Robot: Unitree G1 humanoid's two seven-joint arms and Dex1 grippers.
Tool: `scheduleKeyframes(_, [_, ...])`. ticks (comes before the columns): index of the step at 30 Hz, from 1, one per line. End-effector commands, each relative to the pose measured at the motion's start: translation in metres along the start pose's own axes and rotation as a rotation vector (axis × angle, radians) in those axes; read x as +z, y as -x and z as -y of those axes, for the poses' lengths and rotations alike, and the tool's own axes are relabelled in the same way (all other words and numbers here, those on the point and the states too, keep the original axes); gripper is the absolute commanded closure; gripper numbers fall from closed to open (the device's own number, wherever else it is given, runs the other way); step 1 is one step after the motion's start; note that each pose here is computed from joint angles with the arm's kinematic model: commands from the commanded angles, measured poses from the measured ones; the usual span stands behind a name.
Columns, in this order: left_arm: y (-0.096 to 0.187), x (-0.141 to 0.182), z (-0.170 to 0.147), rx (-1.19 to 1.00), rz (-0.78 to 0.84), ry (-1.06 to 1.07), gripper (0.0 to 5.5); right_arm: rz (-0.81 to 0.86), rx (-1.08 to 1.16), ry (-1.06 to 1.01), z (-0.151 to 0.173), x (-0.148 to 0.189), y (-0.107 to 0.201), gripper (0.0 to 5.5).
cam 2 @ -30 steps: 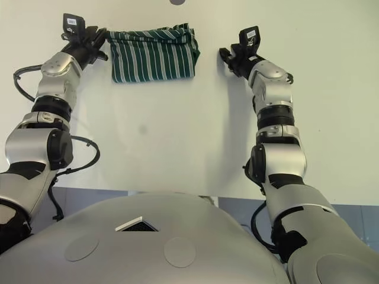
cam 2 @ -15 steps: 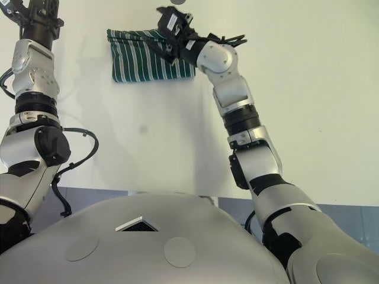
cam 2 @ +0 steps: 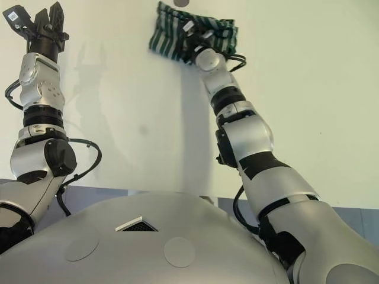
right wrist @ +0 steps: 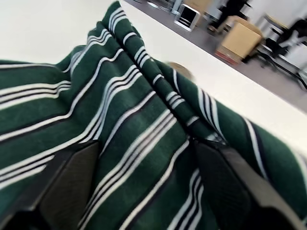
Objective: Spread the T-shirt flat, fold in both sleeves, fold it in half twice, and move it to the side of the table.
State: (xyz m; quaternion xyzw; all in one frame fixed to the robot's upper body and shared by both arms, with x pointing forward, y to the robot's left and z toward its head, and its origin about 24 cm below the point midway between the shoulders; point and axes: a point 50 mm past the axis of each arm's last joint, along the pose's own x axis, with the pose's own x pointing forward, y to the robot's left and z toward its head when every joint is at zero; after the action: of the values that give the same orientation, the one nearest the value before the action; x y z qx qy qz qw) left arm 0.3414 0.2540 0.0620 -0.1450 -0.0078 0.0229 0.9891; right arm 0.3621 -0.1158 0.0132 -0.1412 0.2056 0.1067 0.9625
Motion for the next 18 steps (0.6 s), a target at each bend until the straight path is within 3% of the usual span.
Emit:
scheduleKeyframes(1, [0.006, -0.008, -0.003, 0.026, -0.027, 0.023, 3.12, -0.428, -0.377, -0.34, 0.061, -0.12, 0.043, 1.95])
scheduleKeyframes(5, [0.008, -0.014, -0.002, 0.028, -0.045, 0.028, 3.12, -0.461, -0.824, -0.627, 0.126, -0.151, 0.084, 1.95])
scheduleKeyframes(10, [0.012, -0.019, -0.003, 0.028, -0.06, 0.028, 3.12, -0.44, -1.069, -0.732, 0.165, -0.163, 0.115, 1.95])
scheduleKeyframes(14, [0.015, -0.01, 0.001, -0.011, -0.01, -0.048, 3.12, -0.207, -0.908, -0.625, 0.168, -0.117, 0.086, 1.95])
scheduleKeyframes(18, [0.028, 0.009, 0.023, -0.171, 0.084, -0.27, 3.12, 0.268, -0.649, -0.072, 0.149, -0.024, 0.064, 1.95])
